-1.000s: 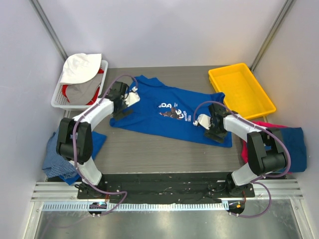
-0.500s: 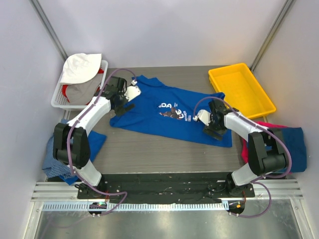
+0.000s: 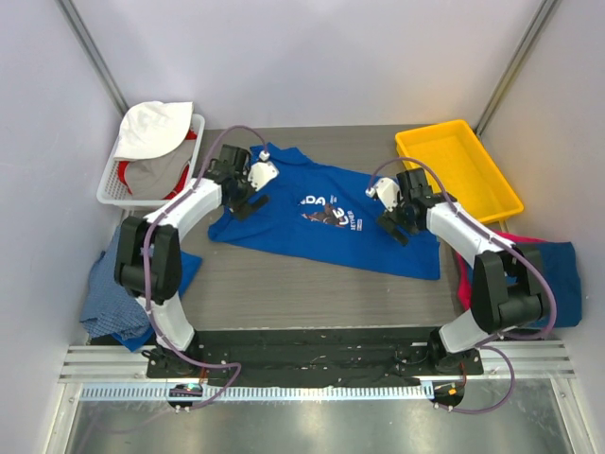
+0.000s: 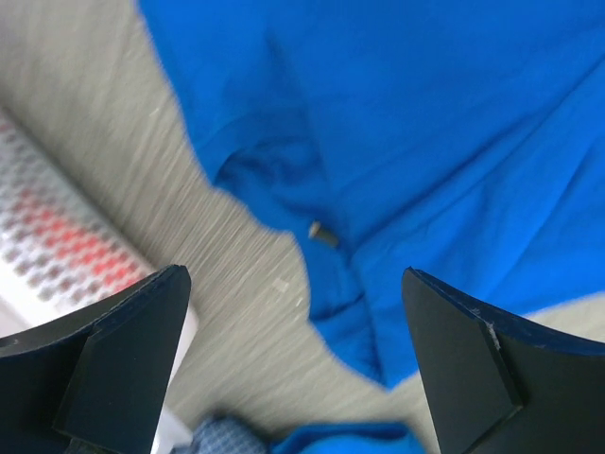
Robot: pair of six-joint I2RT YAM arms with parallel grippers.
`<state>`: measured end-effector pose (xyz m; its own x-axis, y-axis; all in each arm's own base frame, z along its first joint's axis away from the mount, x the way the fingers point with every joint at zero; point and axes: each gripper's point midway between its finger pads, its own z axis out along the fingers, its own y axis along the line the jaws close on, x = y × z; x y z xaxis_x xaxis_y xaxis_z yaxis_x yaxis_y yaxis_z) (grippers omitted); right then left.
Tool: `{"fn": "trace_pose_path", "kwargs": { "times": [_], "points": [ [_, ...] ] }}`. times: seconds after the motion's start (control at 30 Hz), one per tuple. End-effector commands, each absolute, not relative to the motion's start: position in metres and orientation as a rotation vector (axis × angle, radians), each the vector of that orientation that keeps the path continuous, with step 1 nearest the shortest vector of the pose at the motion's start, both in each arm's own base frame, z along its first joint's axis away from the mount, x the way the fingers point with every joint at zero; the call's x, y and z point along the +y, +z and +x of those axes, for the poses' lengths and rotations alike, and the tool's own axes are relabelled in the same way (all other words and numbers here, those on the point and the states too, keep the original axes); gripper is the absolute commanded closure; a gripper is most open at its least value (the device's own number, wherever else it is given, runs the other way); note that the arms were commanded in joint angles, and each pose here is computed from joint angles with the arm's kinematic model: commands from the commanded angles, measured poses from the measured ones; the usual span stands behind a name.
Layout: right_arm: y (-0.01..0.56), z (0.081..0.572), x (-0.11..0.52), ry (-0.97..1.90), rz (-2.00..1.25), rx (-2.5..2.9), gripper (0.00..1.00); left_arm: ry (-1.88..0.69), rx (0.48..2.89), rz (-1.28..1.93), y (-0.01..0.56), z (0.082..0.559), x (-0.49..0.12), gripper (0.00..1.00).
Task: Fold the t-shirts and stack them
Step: Fold the flattened tshirt in 1/3 of the way
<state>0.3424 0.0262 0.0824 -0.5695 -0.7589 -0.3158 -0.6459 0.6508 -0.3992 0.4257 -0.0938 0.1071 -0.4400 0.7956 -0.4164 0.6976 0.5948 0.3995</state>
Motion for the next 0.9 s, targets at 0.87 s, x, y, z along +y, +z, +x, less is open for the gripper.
{"fn": "trace_pose_path", "kwargs": {
  "times": [0.87],
  "points": [
    [0.054,0.39,0.042,-0.294,-0.995,2.414,0.1,0.207,2.273,1.257,0.032,0.456,-0.142,0.0]
  ]
}}
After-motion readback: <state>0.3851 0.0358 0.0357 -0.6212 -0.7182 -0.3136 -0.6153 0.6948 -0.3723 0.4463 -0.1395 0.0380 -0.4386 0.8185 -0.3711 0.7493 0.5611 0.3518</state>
